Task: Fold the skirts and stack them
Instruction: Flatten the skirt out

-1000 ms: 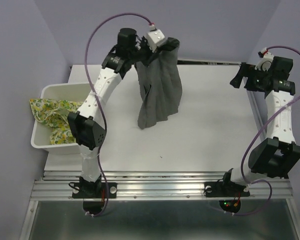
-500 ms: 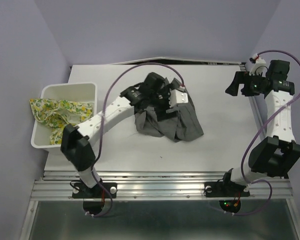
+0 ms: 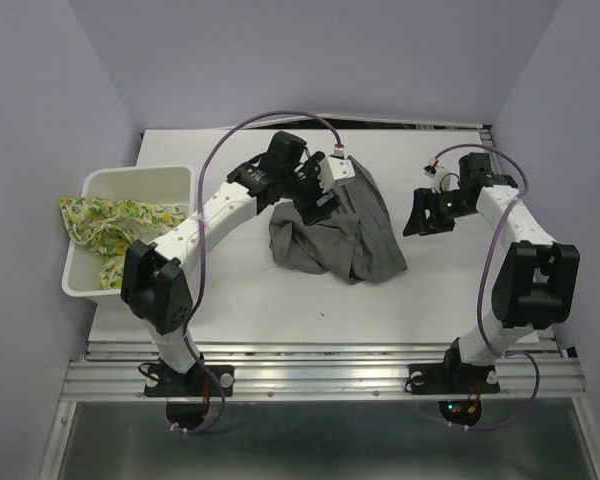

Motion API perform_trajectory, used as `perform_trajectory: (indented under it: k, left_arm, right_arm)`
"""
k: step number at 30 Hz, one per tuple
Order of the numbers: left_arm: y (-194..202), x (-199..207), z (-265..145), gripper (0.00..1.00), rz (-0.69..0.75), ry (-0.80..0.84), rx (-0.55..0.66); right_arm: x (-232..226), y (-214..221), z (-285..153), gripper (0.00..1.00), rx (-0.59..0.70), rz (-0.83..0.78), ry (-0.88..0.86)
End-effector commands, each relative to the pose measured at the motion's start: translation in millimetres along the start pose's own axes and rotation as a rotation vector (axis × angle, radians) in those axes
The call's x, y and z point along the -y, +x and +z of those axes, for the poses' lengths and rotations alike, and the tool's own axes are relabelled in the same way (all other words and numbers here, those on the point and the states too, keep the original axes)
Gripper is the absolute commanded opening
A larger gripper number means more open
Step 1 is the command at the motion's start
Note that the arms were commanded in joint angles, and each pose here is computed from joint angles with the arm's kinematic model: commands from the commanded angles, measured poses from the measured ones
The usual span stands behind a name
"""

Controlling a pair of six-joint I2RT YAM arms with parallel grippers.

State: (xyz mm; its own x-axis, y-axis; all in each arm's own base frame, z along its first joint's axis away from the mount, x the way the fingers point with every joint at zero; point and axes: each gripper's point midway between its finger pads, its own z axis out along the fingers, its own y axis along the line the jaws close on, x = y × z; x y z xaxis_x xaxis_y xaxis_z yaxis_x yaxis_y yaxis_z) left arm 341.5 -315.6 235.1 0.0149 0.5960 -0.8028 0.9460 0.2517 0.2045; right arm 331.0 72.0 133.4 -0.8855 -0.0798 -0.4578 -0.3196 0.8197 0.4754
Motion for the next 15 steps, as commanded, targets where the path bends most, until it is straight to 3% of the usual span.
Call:
perform_trajectory:
  k: [1,7,12,15]
  left_arm:
    - [-19.0,-12.8,27.7,0.85,0.053,0.019,0.021]
    - [1.3,-32.4,80.9,0.86,0.121,0.023,-0.059]
    - [-16.1,-34.0,82.8,0.83,0.085,0.024,0.033]
    - [-25.8,-25.3,82.7,0.83,0.116,0.042,0.05]
  right_arm:
    - [33.3,-3.6,13.3,0.64,0.0,0.087,0.094]
    - [36.6,2.4,29.5,0.61,-0.018,0.129,0.055]
    - [13.3,-10.7,25.3,0.52,0.021,0.086,-0.042]
    - [5.4,-4.3,22.6,0.55,0.025,0.019,-0.054]
